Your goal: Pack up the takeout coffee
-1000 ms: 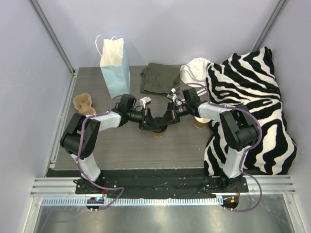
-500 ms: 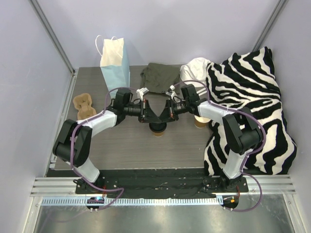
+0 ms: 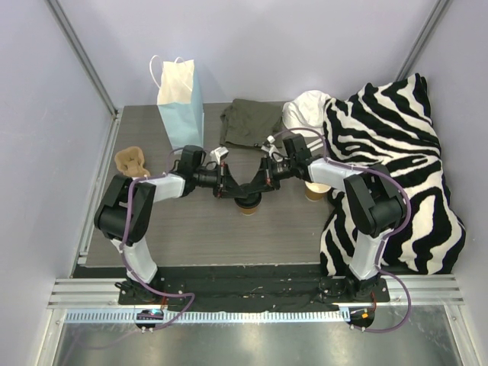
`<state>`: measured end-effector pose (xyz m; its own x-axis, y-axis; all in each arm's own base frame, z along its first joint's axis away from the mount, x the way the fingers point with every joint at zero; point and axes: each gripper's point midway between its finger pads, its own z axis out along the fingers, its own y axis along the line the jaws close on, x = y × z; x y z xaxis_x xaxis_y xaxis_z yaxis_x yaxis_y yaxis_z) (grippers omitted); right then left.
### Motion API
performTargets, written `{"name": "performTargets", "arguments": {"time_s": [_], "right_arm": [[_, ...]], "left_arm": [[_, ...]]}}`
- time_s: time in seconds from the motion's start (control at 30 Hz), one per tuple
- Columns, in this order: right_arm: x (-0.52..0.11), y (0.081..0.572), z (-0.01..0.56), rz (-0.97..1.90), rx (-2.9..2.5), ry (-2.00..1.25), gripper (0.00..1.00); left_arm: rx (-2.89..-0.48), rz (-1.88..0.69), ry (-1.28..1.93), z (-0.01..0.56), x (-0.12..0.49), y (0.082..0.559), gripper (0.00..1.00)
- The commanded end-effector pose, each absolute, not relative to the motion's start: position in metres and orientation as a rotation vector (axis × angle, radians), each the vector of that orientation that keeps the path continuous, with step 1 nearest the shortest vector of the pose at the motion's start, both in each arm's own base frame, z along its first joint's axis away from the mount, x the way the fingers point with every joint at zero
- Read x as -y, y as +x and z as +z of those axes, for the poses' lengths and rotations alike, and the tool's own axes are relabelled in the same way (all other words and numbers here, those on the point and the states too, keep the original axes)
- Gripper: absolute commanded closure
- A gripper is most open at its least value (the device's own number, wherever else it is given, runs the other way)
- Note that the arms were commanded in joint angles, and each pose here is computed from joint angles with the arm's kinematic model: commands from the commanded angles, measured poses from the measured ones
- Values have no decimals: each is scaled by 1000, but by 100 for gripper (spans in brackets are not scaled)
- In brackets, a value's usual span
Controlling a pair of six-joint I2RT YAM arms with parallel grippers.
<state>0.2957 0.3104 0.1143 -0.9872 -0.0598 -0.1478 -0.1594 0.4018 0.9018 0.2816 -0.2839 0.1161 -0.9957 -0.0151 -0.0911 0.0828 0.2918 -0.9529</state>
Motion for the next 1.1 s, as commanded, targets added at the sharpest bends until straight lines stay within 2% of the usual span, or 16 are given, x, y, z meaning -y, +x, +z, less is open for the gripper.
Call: {"name": "performTargets", "arguments": {"time_s": [0.0,0.1,0.37,0.43,0.53,0.9,1.07], "right_arm": [[-299,304,68,1426,-2663,-174,99],[-301,307,81,1429,-2638,-208,99],[-322,314,191,1612,-2369,-312,99],[-323,309,198,1657,-2366,-279,99],[-323,306,187,1682,-2367,-253,99],[-299,305,71,1546,-2620,-109,99],[-303,315,110,1563,-2532,-196,99]], "left_arm": [[-2632,-1588,-12,59,266,280,100],[-2627,-1587,-1,63,263,277,100],[-2525,-1618,94,102,268,281,100],[-2503,-1614,129,106,269,281,100],[-2533,-1611,113,102,269,277,100],[-2551,-1594,106,93,269,282,100],[-2523,-1592,133,103,272,288,100]]}}
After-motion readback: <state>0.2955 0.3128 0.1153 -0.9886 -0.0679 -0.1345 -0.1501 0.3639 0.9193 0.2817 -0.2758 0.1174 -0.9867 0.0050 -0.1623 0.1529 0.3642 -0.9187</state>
